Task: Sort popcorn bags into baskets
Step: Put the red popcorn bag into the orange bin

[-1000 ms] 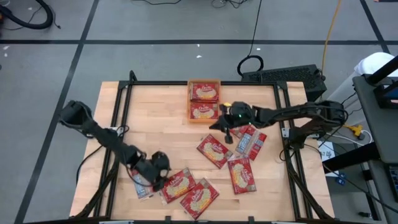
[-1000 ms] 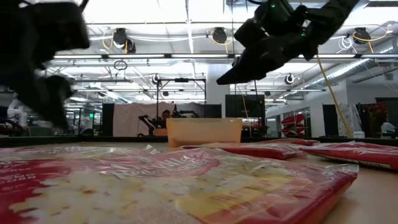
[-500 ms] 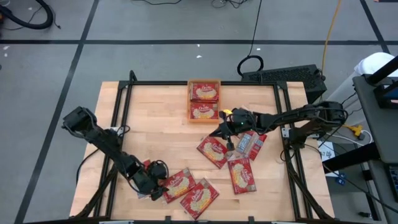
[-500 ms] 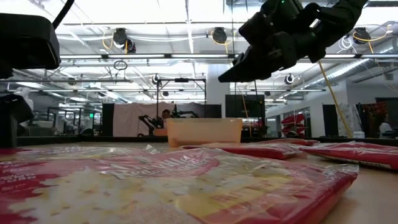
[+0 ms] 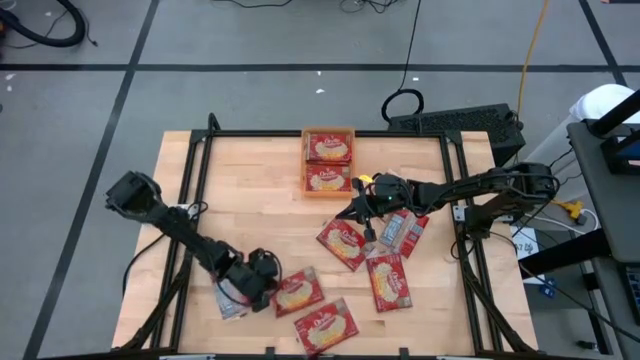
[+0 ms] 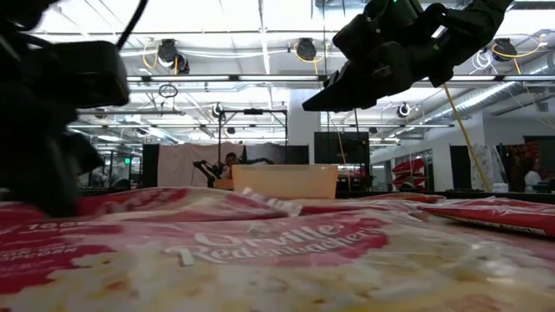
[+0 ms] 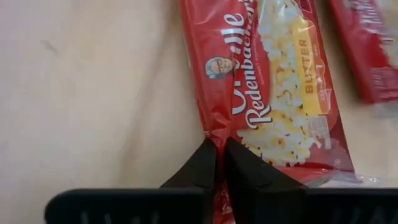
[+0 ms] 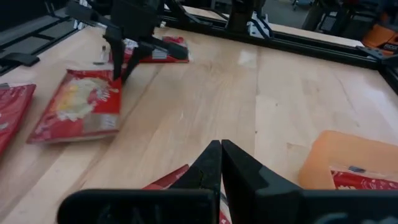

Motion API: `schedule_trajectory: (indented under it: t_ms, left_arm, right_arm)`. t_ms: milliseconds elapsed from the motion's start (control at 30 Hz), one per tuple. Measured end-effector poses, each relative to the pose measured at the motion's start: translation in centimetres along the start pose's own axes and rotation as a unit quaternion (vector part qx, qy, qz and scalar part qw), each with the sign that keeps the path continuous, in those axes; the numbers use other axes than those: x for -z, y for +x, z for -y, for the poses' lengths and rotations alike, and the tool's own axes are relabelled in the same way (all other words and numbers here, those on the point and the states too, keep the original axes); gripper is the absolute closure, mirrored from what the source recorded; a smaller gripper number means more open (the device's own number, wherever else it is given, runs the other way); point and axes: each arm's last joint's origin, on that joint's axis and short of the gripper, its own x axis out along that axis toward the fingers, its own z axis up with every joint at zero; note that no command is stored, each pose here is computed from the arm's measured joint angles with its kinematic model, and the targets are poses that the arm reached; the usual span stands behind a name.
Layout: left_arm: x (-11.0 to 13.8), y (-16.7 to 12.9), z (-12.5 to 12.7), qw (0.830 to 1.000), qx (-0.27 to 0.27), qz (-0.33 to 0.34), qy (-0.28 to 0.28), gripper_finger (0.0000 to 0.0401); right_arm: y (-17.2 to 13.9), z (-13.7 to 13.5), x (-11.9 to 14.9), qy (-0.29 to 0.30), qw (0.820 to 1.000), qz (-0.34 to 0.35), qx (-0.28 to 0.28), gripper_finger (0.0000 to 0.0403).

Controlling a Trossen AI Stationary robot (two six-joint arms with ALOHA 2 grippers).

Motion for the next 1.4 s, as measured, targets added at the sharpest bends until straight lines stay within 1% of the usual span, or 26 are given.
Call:
schedule_trajectory:
  t_ms: [100, 200, 300, 367, 433, 500, 633, 767, 867, 1000, 1100, 1167, 1200, 1300, 1400]
  left_arm:
    - [-1.5, -0.5, -1.3, 0.999, -0.019, 0.017, 0.038, 0.0378]
    - [-3.4, -1.9, -2.7, 0.994, -0.06, 0.06, 0.071, 0.039]
    - [-5.3, -3.5, -4.1, 0.982, -0.11, 0.106, 0.115, 0.039]
    - [-6.3, -4.5, -5.0, 0.97, -0.138, 0.126, 0.156, 0.0388]
    - [-7.3, -5.6, -5.8, 0.956, -0.162, 0.143, 0.199, 0.0387]
    - [-8.2, -6.5, -6.8, 0.943, -0.189, 0.155, 0.224, 0.0388]
    - [-9.7, -8.3, -9.0, 0.923, -0.237, 0.17, 0.249, 0.039]
    - [-11.1, -10.1, -11.0, 0.905, -0.279, 0.181, 0.264, 0.0389]
    - [-12.3, -11.6, -11.7, 0.89, -0.305, 0.188, 0.282, 0.039]
    - [-14.3, -13.3, -12.3, 0.872, -0.318, 0.183, 0.324, 0.039]
    - [-15.8, -14.8, -12.6, 0.852, -0.336, 0.193, 0.352, 0.0389]
    - [-16.6, -15.6, -13.0, 0.84, -0.348, 0.193, 0.369, 0.0389]
    - [-16.9, -16.0, -13.2, 0.835, -0.354, 0.193, 0.374, 0.039]
    - [-17.9, -17.3, -14.2, 0.823, -0.365, 0.199, 0.387, 0.039]
    - [-18.9, -17.4, -15.4, 0.813, -0.363, 0.217, 0.399, 0.039]
  right_arm:
    - [0.0, 0.0, 0.0, 0.022, 1.0, -0.001, 0.005, 0.0399]
    - [0.0, 0.3, 0.2, 0.068, 0.997, -0.011, 0.026, 0.0394]
    - [-0.1, 0.4, 0.6, 0.102, 0.994, -0.029, 0.029, 0.0376]
    - [-0.2, 0.5, 0.7, 0.114, 0.992, -0.034, 0.032, 0.0358]
    - [-0.2, 0.9, 0.8, 0.116, 0.992, -0.034, 0.038, 0.0337]
    - [-0.5, 1.3, 0.8, 0.113, 0.991, -0.038, 0.063, 0.0318]
    - [-1.2, 2.2, 0.7, 0.104, 0.985, -0.043, 0.13, 0.0285]
    - [-2.0, 2.7, 0.5, 0.079, 0.978, -0.062, 0.184, 0.0267]
    - [-2.6, 2.6, 0.4, 0.06, 0.978, -0.077, 0.184, 0.0262]
    - [-3.4, 2.2, 0.4, 0.06, 0.977, -0.105, 0.176, 0.0262]
    - [-4.3, 1.8, 0.8, 0.068, 0.975, -0.126, 0.172, 0.0262]
    - [-4.9, 1.5, 1.1, 0.077, 0.974, -0.122, 0.174, 0.0261]
    - [-5.3, 1.3, 1.4, 0.082, 0.973, -0.125, 0.173, 0.0261]
    - [-6.5, 0.8, 1.7, 0.089, 0.974, -0.104, 0.179, 0.0261]
    - [-7.6, 0.3, 1.9, 0.086, 0.976, -0.09, 0.181, 0.0261]
